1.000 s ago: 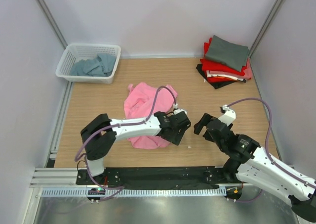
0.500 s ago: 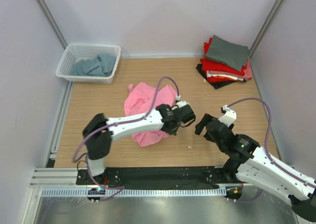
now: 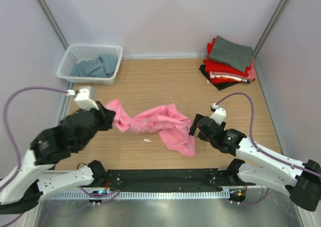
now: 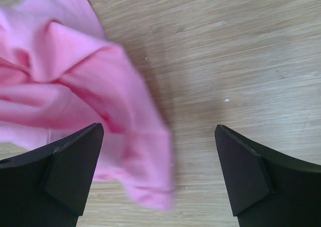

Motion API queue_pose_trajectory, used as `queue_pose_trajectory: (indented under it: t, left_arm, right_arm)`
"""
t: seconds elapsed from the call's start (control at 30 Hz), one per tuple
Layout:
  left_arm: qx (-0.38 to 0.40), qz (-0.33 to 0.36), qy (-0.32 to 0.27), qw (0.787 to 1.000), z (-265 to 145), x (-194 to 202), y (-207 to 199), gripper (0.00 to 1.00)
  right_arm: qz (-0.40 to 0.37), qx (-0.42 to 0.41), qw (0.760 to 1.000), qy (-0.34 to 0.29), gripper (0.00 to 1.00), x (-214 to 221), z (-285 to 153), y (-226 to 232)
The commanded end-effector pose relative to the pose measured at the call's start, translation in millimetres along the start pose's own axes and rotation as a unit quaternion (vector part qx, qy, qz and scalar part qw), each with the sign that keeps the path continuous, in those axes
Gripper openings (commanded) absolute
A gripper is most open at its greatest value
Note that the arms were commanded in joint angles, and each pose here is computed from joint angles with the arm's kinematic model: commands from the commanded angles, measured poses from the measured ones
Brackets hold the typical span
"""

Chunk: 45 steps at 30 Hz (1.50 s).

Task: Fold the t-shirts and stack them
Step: Flatten the tshirt out

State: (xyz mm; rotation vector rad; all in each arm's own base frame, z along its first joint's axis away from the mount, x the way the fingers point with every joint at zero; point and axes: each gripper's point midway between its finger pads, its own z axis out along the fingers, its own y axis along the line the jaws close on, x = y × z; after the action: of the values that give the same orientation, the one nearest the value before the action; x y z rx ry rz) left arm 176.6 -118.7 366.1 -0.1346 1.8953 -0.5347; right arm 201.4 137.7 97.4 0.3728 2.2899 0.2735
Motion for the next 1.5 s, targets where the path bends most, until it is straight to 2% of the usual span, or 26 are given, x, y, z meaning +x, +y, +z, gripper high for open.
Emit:
queue_pose_trajectory:
  t: [0.0,0.07,0.27,0.4,0.63,0.7,0.73,0.8,0.83,0.9,0.93,0.97,1.0,1.1,1.13,1.23,1.27,1.3,1.37,1.4,1.47]
  left_arm:
    - [-0.087,0.056,0.101,0.990,23,85,42,0.02]
    - [-0.090,0.058,0.111,0.988,20,102,56,0.03]
    - [-0.083,0.068,0.101,0.989,18,117,75,0.06]
    - [-0.057,0.072,0.094,0.991,20,116,67,0.07]
    - [-0.075,0.083,0.103,0.988,25,121,70,0.08]
    - [-0.075,0.083,0.103,0.988,25,121,70,0.07]
    - [-0.076,0.082,0.103,0.988,25,121,70,0.07]
    - [-0.074,0.079,0.099,0.989,24,120,70,0.07]
    - [-0.074,0.079,0.097,0.989,24,120,71,0.07]
    - [-0.076,0.079,0.097,0.989,24,120,71,0.07]
    - [-0.076,0.077,0.095,0.990,24,118,71,0.07]
    - [-0.076,0.077,0.094,0.990,24,118,71,0.06]
    - [-0.078,0.077,0.093,0.990,24,117,72,0.06]
    - [-0.082,0.080,0.076,0.990,23,104,70,0.04]
    - [-0.082,0.081,0.069,0.991,23,97,68,0.04]
    - [-0.071,0.085,0.025,0.994,16,50,49,0.02]
    - [-0.083,0.110,0.014,0.990,18,37,47,0.02]
    - [-0.070,0.095,-0.018,0.993,7,4,35,0.02]
    - [-0.070,0.108,-0.042,0.991,3,-24,25,0.01]
    - [-0.065,0.115,-0.064,0.989,-3,-52,14,0.00]
    - [-0.058,0.120,-0.084,0.988,-9,-76,3,0.00]
  right_arm:
    - [0.016,-0.046,0.999,0.001,1.00,-4,6,31]
    - [0.015,-0.062,0.998,0.012,1.00,0,11,43]
    - [0.009,-0.086,0.996,0.029,1.00,4,21,66]
    - [0.001,-0.094,0.995,0.041,1.00,8,27,76]
    - [0.000,-0.117,0.989,0.086,0.93,28,35,93]
    - [0.011,-0.129,0.987,0.096,0.87,35,36,96]
    - [0.011,-0.130,0.986,0.106,0.84,43,36,92]
    - [0.016,-0.137,0.984,0.110,0.67,48,36,92]
    - [0.015,-0.136,0.984,0.111,0.48,50,35,89]
    - [0.007,-0.131,0.985,0.110,0.30,51,35,85]
    - [0.004,-0.133,0.986,0.104,0.11,46,33,87]
    - [0.002,-0.133,0.987,0.094,0.02,38,31,90]
    - [-0.008,-0.120,0.988,0.093,0.01,35,29,85]
    - [-0.027,-0.125,0.990,0.051,0.01,-5,10,100]
    - [-0.041,-0.139,0.989,0.021,0.01,-35,-4,117]
    - [-0.070,-0.117,0.989,-0.055,0.01,-113,-38,130]
    - [-0.067,-0.106,0.989,-0.075,0.01,-137,-45,127]
    - [-0.060,-0.111,0.987,-0.102,0.01,-174,-68,134]
    - [-0.063,-0.115,0.983,-0.132,0.01,-212,-89,134]
    - [-0.047,-0.119,0.979,-0.157,0.01,-244,-109,132]
    - [-0.044,-0.120,0.975,-0.184,0.01,-269,-130,129]
